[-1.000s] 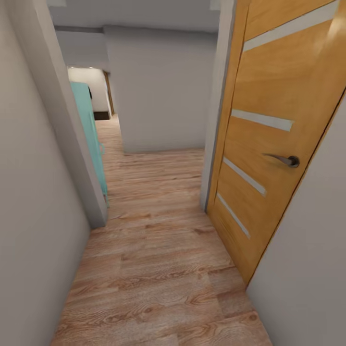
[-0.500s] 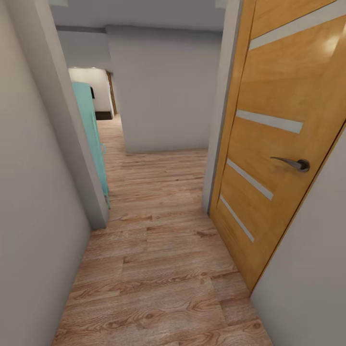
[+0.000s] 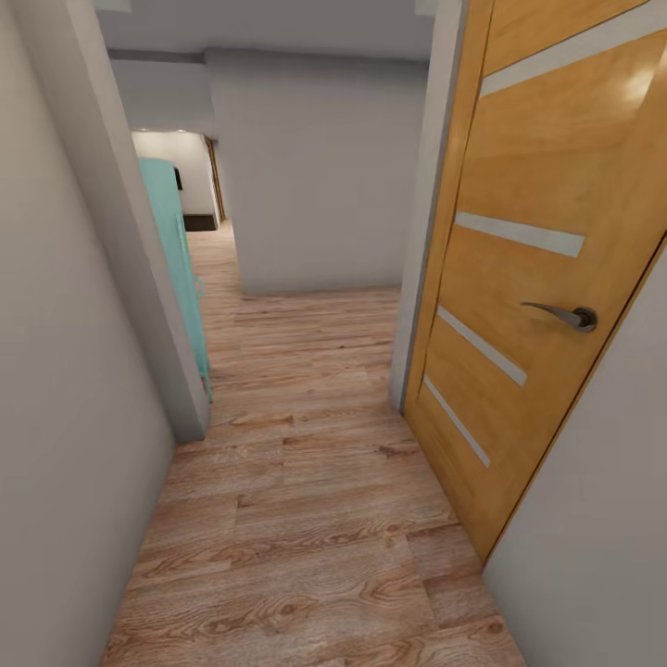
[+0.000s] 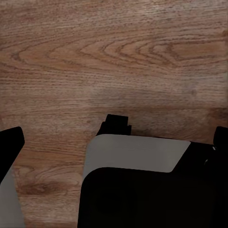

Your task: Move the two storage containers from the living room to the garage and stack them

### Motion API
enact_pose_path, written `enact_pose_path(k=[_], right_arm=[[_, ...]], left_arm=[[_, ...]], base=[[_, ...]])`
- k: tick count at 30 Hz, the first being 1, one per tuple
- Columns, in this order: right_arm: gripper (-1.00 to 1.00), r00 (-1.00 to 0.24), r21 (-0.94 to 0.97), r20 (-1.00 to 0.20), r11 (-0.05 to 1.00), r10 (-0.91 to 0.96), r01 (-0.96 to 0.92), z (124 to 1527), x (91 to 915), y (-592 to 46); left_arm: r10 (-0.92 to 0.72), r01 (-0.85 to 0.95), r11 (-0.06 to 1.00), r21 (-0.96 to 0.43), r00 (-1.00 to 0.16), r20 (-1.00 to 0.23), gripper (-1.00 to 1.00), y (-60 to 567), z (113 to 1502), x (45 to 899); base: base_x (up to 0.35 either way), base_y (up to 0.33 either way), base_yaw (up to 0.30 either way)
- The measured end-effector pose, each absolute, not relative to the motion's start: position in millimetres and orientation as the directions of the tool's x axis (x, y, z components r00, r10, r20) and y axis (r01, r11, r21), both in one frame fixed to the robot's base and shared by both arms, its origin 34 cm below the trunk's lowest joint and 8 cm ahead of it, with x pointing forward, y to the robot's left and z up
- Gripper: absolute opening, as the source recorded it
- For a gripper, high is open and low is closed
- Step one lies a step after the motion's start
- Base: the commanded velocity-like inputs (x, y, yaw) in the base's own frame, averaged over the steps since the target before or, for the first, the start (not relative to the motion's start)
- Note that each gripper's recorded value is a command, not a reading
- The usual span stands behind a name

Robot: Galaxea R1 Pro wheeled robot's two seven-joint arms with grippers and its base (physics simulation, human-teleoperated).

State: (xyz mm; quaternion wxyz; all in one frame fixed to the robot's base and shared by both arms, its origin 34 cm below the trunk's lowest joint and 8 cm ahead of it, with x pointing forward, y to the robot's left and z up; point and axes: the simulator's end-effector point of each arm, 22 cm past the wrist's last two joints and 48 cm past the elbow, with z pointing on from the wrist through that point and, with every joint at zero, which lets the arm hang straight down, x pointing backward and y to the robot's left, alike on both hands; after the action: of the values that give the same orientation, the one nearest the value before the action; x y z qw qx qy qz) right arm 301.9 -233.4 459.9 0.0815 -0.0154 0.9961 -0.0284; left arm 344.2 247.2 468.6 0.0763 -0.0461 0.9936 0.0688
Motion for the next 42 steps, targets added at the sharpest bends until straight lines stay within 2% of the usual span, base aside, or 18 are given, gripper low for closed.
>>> enact_pose_path(k=[23, 42], right_arm=[[1.0, -0.986, -0.063, -0.161, 0.998, -0.037, -0.027, 460, 302, -240], [1.0, -0.986, -0.061, -0.161, 0.998, -0.037, -0.028, 460, 302, -241]], left_arm=[[-0.082, -0.102, 0.984, 0.144, -0.987, -0.14, 1.0, 257, 466, 329], [-0.082, -0.102, 0.984, 0.144, -0.987, -0.14, 1.0, 257, 466, 330]], base=[[0.0, 0.0, 0.006], [0.0, 0.0, 0.248]])
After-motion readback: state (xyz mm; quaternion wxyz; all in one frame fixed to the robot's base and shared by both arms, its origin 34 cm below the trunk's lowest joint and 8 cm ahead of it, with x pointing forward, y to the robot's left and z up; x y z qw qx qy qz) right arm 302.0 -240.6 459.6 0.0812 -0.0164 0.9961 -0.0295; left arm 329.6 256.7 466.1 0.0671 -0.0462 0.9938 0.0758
